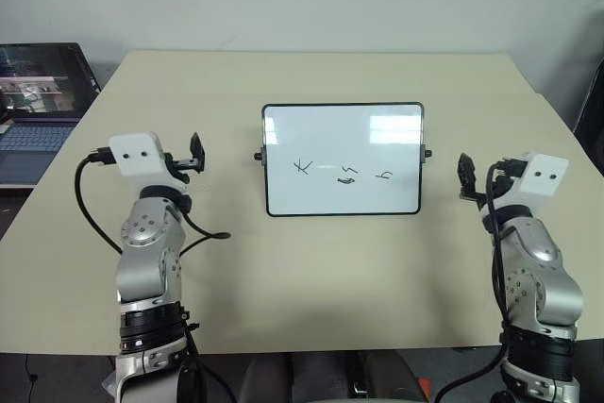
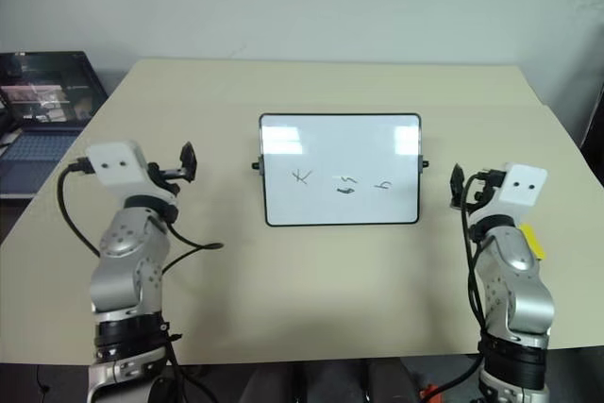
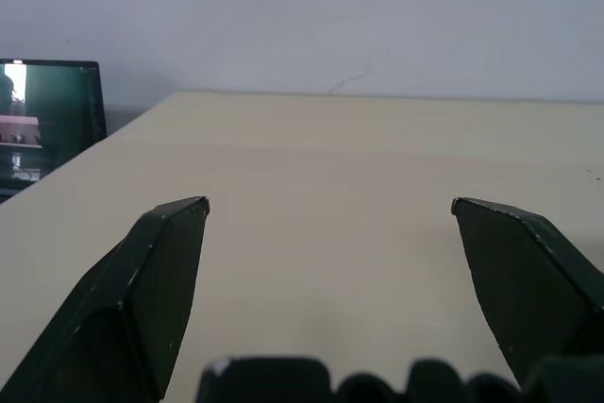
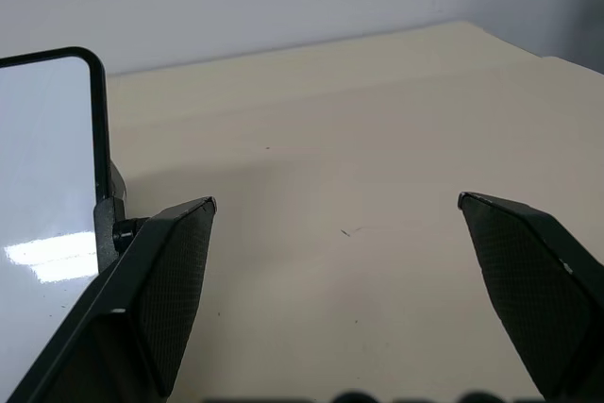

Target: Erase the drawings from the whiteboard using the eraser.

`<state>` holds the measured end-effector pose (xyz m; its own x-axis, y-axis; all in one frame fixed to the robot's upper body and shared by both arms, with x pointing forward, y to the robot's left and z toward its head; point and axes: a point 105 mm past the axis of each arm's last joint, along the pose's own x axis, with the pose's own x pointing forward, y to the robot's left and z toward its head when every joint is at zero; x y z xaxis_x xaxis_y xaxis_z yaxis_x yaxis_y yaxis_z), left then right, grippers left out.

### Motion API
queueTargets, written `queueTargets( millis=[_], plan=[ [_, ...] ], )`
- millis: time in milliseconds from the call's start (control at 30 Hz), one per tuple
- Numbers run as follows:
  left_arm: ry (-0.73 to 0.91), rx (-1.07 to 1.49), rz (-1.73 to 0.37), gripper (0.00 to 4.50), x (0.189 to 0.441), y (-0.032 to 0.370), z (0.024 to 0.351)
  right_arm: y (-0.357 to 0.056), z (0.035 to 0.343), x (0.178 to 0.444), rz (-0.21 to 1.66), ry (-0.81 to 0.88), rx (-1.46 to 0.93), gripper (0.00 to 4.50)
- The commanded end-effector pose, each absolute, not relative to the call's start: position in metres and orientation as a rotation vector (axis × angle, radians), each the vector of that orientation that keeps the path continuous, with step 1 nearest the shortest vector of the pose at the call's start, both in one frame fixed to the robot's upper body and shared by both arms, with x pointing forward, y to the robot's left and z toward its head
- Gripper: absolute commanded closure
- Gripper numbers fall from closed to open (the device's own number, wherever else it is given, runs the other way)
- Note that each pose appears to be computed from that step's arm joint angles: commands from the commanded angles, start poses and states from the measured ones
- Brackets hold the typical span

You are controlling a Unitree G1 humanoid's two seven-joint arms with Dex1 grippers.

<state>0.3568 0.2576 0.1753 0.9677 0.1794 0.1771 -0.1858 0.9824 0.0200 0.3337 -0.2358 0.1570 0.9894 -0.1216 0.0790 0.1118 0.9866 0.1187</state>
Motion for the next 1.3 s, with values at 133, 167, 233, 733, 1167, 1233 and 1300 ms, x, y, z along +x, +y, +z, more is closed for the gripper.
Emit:
queueTargets(
  millis=[133,167,233,733,1167,1233,1300],
  plan=[
    [-0.256,0.048,0.081,0.02,0.36,0.255,0.203,-0.241,0.184,0.337,-0.097,-0.154,0.116,0.0],
    [-0.258,0.054,0.056,0.02,0.361,0.255,0.206,-0.24,0.187,0.337,-0.082,-0.149,0.107,0.0],
    [-0.256,0.069,-0.011,0.02,0.362,0.255,0.213,-0.24,0.191,0.339,-0.058,-0.131,0.098,0.0],
    [-0.076,0.244,-0.707,0.02,0.331,0.253,0.261,-0.313,0.221,0.325,-0.102,0.217,-0.064,0.0],
    [0.094,0.237,-0.926,0.02,0.301,0.267,0.256,-0.342,0.182,0.278,-0.106,0.617,-0.042,0.0],
    [0.108,0.242,-0.925,0.02,0.299,0.269,0.253,-0.344,0.179,0.274,-0.104,0.635,-0.034,0.0],
    [0.11,0.237,-0.927,0.02,0.299,0.27,0.252,-0.345,0.177,0.273,-0.1,0.625,-0.008,0.0]
  ],
)
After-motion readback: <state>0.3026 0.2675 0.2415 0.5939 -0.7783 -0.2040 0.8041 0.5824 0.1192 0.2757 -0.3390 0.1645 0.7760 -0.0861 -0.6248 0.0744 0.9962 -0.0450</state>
